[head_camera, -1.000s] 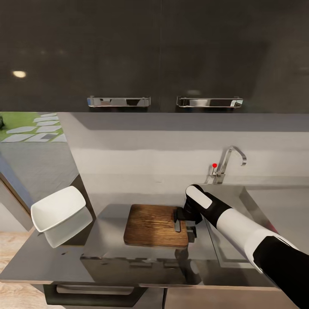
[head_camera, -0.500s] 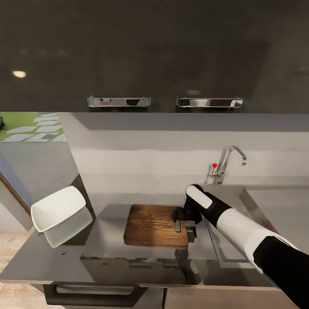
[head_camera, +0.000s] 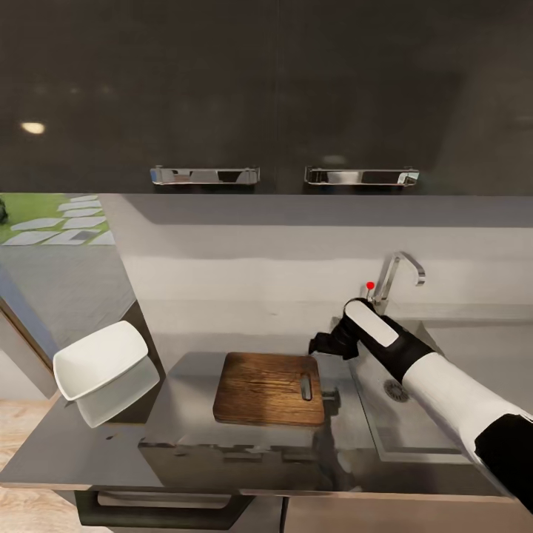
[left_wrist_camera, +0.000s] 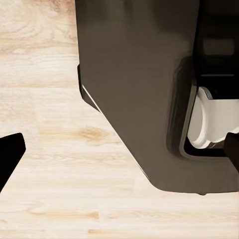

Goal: In the kitchen, take the Vidalia onion out of the sink, dice it on the chopping board with the paring knife, put the diced onion into the bowl on the countertop, then place both the paring knife and the chopping board into the sink.

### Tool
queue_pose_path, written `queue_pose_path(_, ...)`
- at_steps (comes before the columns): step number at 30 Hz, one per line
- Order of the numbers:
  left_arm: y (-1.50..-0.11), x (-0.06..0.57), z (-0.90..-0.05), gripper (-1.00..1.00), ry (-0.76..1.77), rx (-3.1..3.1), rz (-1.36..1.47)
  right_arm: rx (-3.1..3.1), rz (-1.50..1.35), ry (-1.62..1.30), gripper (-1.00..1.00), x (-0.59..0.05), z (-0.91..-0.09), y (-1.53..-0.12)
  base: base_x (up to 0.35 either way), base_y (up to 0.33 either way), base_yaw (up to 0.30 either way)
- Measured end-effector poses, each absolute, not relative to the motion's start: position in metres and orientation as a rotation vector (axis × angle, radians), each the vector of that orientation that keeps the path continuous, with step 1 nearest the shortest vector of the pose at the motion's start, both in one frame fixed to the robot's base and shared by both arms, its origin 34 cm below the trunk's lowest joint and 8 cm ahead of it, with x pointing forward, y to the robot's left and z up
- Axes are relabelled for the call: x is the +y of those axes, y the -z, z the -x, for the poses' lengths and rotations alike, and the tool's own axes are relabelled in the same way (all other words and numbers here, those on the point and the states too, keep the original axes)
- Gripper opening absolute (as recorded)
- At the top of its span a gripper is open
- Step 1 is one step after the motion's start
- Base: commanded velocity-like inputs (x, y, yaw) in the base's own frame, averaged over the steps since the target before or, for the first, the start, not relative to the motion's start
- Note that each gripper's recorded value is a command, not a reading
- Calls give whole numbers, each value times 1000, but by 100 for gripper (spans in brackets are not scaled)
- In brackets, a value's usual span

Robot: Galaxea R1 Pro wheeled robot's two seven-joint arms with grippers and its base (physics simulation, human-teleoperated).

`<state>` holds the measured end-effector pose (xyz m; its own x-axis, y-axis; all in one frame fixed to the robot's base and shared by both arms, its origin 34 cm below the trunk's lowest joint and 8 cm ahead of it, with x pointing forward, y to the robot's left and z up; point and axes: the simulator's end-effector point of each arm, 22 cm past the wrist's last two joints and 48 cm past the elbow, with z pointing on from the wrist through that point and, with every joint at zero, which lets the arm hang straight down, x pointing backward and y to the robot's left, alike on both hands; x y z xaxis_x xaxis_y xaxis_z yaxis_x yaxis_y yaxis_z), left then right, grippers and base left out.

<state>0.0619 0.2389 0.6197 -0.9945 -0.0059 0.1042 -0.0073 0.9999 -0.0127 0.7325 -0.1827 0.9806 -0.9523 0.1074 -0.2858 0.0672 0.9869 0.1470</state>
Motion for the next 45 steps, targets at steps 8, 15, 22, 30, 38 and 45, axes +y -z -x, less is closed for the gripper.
queue_pose_path(8, -620, 238, -62, 100, -22, -3038, -10, 2737, -41, -262, 100, -160, -745, -1017, -17, 0, 0)
queue_pose_path(15, -620, 237, -62, 100, -24, -3037, -11, 2484, 64, -193, 100, -164, -773, -1089, -285, 0, 0)
queue_pose_path(22, -620, 238, -62, 100, -23, -3037, -10, 2306, 27, -205, 100, -203, -799, -1106, -314, 0, 0)
queue_pose_path(30, -620, 238, -62, 100, -23, -3038, -10, 1772, 200, -263, 100, -240, -796, -1108, -250, 0, 0)
queue_pose_path(38, -620, 239, -62, 100, -21, -3038, -11, 1667, 317, -244, 100, -273, -745, -1070, -216, 0, 0)
queue_pose_path(45, -620, 240, -62, 100, -19, -3038, -10, 1745, 380, -168, 100, -316, -717, -1036, -176, 0, 0)
